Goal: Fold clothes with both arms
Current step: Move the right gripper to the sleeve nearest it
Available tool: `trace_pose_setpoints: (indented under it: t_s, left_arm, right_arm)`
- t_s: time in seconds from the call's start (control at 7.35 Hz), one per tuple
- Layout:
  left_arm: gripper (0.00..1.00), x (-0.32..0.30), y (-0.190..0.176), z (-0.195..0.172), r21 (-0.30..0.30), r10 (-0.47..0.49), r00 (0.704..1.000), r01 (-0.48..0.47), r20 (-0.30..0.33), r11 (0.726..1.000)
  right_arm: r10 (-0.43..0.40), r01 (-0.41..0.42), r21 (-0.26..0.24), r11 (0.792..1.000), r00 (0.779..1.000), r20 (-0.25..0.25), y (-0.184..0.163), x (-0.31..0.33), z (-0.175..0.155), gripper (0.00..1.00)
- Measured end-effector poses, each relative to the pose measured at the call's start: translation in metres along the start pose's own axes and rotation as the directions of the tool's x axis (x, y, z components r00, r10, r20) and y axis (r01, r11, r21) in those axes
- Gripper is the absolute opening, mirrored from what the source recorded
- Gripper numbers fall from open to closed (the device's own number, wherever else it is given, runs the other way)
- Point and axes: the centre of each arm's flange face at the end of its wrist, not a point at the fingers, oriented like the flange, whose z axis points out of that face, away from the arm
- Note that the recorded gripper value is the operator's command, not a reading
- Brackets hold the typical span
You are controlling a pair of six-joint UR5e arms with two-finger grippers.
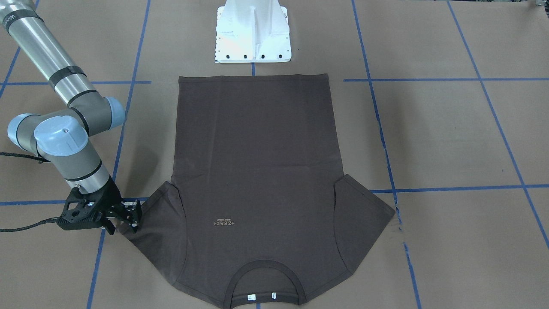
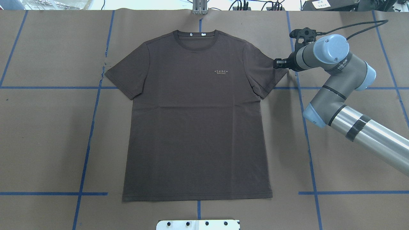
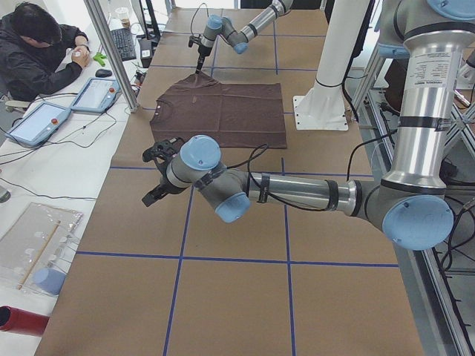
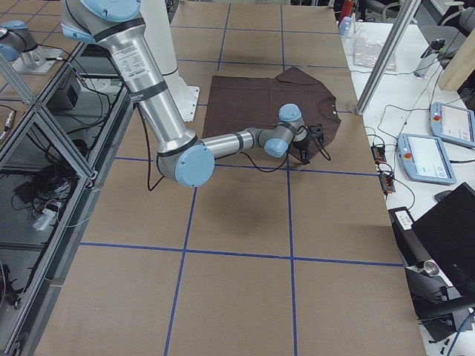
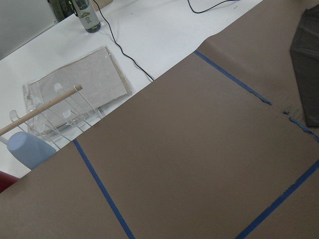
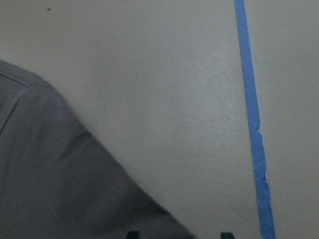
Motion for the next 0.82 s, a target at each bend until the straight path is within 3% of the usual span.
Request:
trace_pose_setpoints:
  t_s: [0.41, 0.54, 0.68, 0.82]
  left_arm:
    - [1.0, -0.0002, 0.0003, 0.0002, -0.001, -0.001, 1.0, 0.001, 0.0, 1.0]
    - [1.0, -0.0003, 0.0005, 0.0003, -0.001, -0.001, 1.0, 0.001, 0.0, 1.0]
    - [1.0, -0.0004, 0.0006, 0.0004, -0.001, -0.001, 1.0, 0.001, 0.0, 1.0]
    - [1.0, -0.0004, 0.0006, 0.0004, -0.001, -0.001, 1.0, 0.001, 0.0, 1.0]
  right_arm:
    - [0.0, 0.0, -0.006, 1.0, 1.0, -0.006, 0.0032, 0.0017, 0.0037, 0.62]
    - [-0.001, 0.0, -0.007, 1.0, 1.0, -0.008, 0.0038, 0.0021, 0.0046, 0.44]
    - [0.0, 0.0, -0.008, 1.0, 1.0, -0.009, 0.0042, 0.0025, 0.0053, 0.02]
    - [0.0, 0.0, -0.008, 1.0, 1.0, -0.009, 0.0044, 0.0026, 0.0056, 0.0]
